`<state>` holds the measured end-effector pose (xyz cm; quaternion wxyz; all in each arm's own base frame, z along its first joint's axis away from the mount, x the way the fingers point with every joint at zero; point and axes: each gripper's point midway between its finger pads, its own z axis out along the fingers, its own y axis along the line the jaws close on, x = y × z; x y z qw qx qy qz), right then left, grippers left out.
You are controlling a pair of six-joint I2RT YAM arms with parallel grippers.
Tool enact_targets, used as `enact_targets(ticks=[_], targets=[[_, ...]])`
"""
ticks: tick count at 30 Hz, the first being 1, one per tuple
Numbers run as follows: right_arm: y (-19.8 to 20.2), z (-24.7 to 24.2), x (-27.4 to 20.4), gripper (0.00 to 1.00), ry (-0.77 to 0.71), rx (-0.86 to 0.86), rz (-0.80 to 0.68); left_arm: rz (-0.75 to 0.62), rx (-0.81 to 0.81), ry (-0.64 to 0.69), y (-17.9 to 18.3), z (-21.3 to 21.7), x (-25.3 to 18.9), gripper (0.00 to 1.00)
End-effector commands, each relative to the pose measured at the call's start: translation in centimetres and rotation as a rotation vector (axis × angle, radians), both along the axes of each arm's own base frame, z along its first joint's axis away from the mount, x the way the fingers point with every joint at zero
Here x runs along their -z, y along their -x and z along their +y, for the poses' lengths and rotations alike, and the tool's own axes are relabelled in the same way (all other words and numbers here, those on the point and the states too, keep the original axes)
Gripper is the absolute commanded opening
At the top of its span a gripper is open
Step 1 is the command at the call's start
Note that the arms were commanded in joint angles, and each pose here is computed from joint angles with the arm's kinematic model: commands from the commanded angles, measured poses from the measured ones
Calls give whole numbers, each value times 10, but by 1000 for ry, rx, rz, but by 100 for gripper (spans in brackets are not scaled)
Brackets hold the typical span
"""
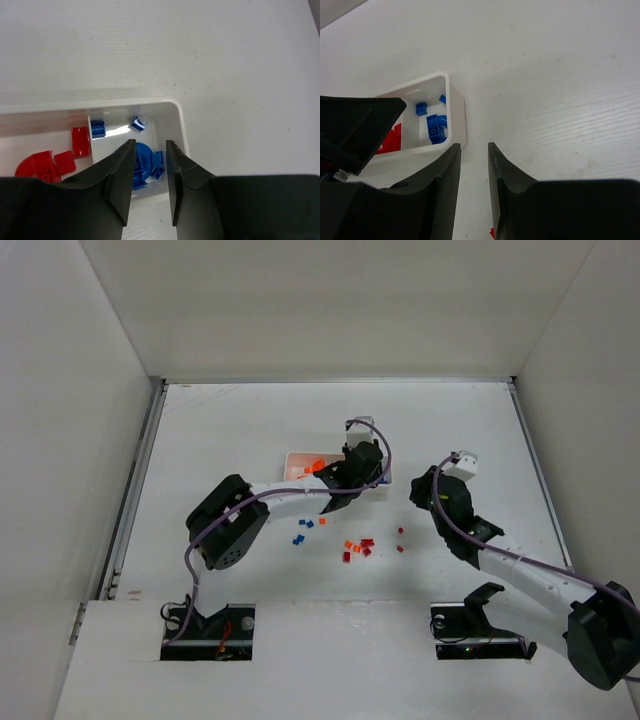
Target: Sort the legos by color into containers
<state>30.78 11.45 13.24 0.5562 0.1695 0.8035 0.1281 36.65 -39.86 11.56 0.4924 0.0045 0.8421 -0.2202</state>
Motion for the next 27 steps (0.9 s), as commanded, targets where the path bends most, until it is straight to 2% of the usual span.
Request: enact_targets(ticks=[1, 5, 8, 10, 12, 15, 19, 27], targets=[[-3, 11, -13, 33, -35, -32, -44, -67, 0, 57, -1, 3, -42, 27], [5, 28, -1, 22, -19, -82, 0, -75, 22, 34, 19, 21, -48, 24], [20, 37, 18, 20, -6, -93, 71, -67, 59, -18, 47, 39, -36, 24], [36, 37, 34, 24, 0, -65, 126, -43, 88, -72, 70, 53, -20, 24], [48, 35, 45, 38, 10, -40, 163, -18, 111, -114, 89, 63, -9, 24], [61, 31, 59, 49, 29, -23, 224, 10, 161, -164, 120, 75, 7, 27], [68, 31, 72, 51, 58, -20, 293, 23, 216, -200, 149, 86, 14, 33], [77, 25, 80, 46, 75, 28, 362, 53, 310, -228, 186, 94, 30, 39]])
